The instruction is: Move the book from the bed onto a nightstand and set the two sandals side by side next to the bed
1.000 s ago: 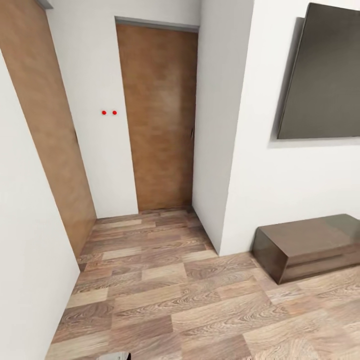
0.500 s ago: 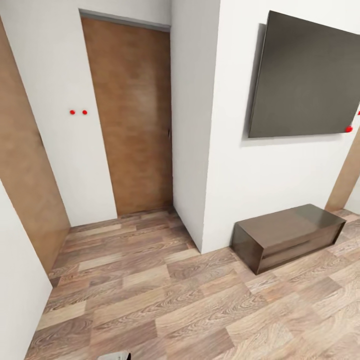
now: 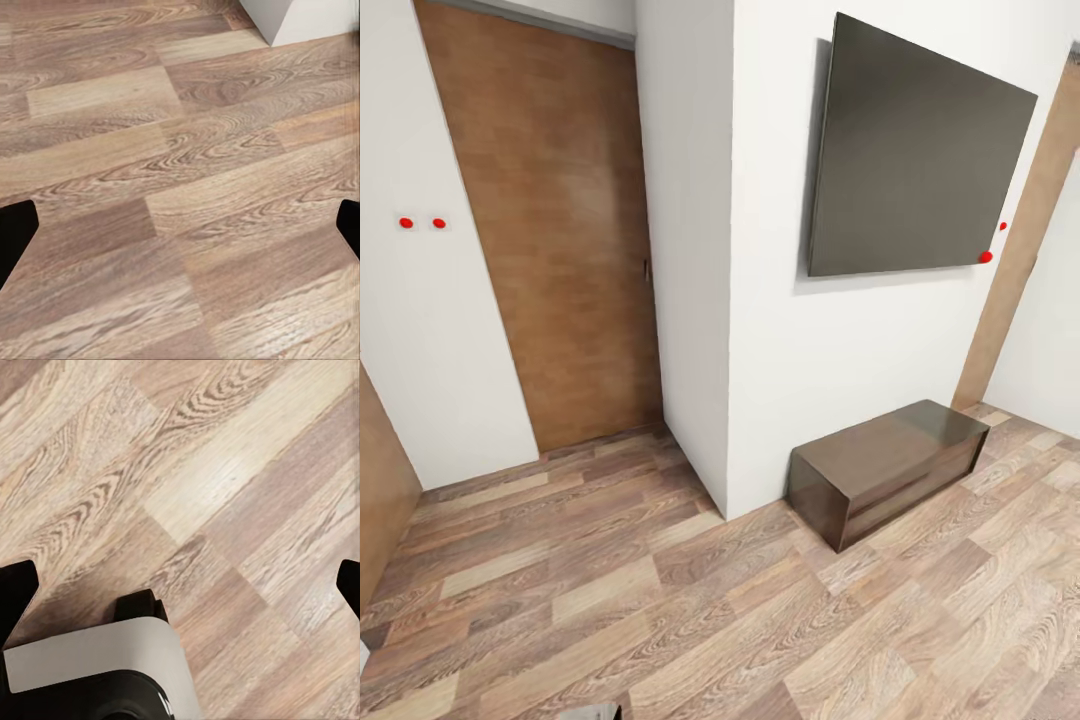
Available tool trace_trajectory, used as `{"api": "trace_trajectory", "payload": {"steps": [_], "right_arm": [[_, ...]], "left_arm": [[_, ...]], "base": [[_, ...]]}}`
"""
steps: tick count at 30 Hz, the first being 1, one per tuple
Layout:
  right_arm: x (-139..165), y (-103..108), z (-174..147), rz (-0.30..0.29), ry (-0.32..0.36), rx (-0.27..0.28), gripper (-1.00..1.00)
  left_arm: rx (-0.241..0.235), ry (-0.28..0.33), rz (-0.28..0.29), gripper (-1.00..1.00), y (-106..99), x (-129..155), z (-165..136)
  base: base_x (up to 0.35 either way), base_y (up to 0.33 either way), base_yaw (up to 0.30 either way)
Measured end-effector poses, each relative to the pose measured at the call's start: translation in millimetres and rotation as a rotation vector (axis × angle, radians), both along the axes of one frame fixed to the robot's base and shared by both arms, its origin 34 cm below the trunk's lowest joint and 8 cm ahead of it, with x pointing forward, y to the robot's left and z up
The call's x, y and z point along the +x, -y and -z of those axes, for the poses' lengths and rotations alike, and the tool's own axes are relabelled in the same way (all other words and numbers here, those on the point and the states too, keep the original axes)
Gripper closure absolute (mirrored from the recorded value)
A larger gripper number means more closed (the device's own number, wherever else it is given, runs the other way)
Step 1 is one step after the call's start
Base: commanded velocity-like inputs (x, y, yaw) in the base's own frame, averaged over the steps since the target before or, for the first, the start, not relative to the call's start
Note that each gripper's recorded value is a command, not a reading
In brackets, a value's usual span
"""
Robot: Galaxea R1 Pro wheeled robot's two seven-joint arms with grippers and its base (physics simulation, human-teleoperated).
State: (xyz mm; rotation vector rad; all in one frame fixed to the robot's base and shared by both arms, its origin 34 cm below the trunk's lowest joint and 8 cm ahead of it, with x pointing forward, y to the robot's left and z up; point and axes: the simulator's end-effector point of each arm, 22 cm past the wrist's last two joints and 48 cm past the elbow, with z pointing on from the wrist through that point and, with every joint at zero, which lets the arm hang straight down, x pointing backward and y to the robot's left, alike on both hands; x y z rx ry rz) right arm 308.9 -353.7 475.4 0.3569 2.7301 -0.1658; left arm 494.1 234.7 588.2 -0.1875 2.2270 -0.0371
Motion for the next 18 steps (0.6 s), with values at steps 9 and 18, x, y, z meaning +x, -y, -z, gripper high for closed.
{"api": "trace_trajectory", "payload": {"steps": [9, 18], "right_arm": [[0.4, 0.8, -0.2, 0.002, 0.001, -0.001, -1.00], [0.5, 1.1, -0.3, 0.004, 0.002, -0.001, -1.00]], "left_arm": [[0.000, 0.000, 0.000, -1.00, 0.0, 0.0, 0.0], [0.000, 0.000, 0.000, -1.00, 0.0, 0.0, 0.0]], "base": [[0.288, 0.000, -0.284], [0.266, 0.000, -0.284]]}}
